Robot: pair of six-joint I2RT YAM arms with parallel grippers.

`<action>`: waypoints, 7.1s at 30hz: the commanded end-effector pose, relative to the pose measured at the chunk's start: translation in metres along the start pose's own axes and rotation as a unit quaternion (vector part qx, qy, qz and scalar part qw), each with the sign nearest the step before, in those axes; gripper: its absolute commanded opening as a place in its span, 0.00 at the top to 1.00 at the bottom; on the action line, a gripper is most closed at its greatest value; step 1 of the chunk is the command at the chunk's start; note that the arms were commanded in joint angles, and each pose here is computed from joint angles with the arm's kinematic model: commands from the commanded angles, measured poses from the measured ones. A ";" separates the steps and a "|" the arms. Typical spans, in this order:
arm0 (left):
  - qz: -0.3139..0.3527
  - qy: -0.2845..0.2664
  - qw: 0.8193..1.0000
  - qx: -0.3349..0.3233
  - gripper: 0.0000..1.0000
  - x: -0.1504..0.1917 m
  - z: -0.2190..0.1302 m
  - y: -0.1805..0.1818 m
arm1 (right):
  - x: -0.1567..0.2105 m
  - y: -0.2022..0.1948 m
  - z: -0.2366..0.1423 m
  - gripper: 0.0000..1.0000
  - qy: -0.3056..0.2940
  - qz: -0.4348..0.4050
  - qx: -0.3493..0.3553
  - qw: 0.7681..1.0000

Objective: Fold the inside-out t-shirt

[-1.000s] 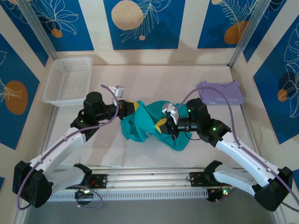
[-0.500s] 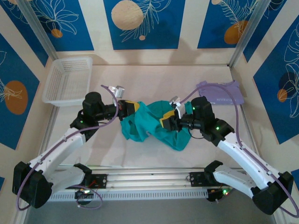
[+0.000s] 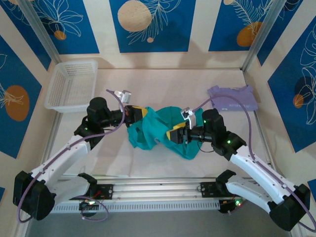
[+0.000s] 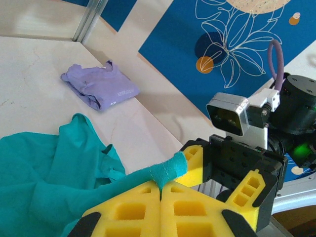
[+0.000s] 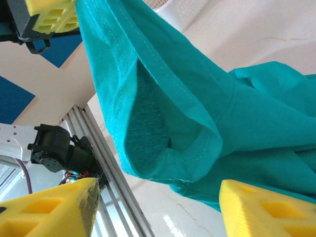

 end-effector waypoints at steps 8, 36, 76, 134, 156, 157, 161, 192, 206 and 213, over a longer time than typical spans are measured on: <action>0.011 -0.020 1.000 0.006 1.00 -0.009 -0.005 -0.008 | -0.018 0.003 0.022 0.36 -0.066 0.057 -0.019 0.996; -0.001 -0.077 0.981 -0.177 1.00 0.000 -0.022 0.057 | -0.035 -0.055 -0.002 0.60 -0.011 0.013 0.111 0.994; 0.026 -0.085 0.942 -0.324 1.00 -0.043 -0.067 0.063 | -0.019 -0.183 -0.012 1.00 0.067 0.150 0.335 0.928; -0.118 -0.034 0.915 -0.384 1.00 0.017 -0.139 0.116 | 0.148 -0.153 -0.018 0.46 0.184 0.230 0.472 0.831; -0.113 -0.033 0.917 -0.382 1.00 0.018 -0.137 0.120 | 0.140 -0.146 -0.022 0.99 0.167 0.249 0.420 0.857; -0.110 -0.036 0.917 -0.382 1.00 0.016 -0.137 0.120 | 0.129 -0.142 -0.021 1.00 0.153 0.239 0.404 0.869; -0.088 -0.072 0.919 -0.377 1.00 -0.016 -0.141 0.106 | 0.048 -0.110 -0.027 1.00 0.040 0.174 0.272 0.945; 0.025 -0.236 0.887 -0.397 1.00 -0.240 -0.163 0.076 | -0.220 -0.064 -0.164 1.00 -0.294 0.027 0.155 0.943; 0.190 -0.355 0.859 -0.316 1.00 -0.301 -0.205 -0.081 | -0.256 0.020 -0.219 1.00 -0.338 -0.109 0.189 0.915; 0.261 -0.407 0.831 -0.276 1.00 -0.278 -0.242 -0.183 | -0.226 0.105 -0.263 1.00 -0.387 -0.183 0.198 0.882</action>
Point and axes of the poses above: each hand's point on the last joint's axis, 136 mm out from that joint toward the fingers, its own z axis out along the fingers, its own y axis along the line the jaws close on, x = y × z, the point moved 2 cm from there along -z, back along the fingers, and after that the axes turned 1 degree about z, right-handed, at the moved point
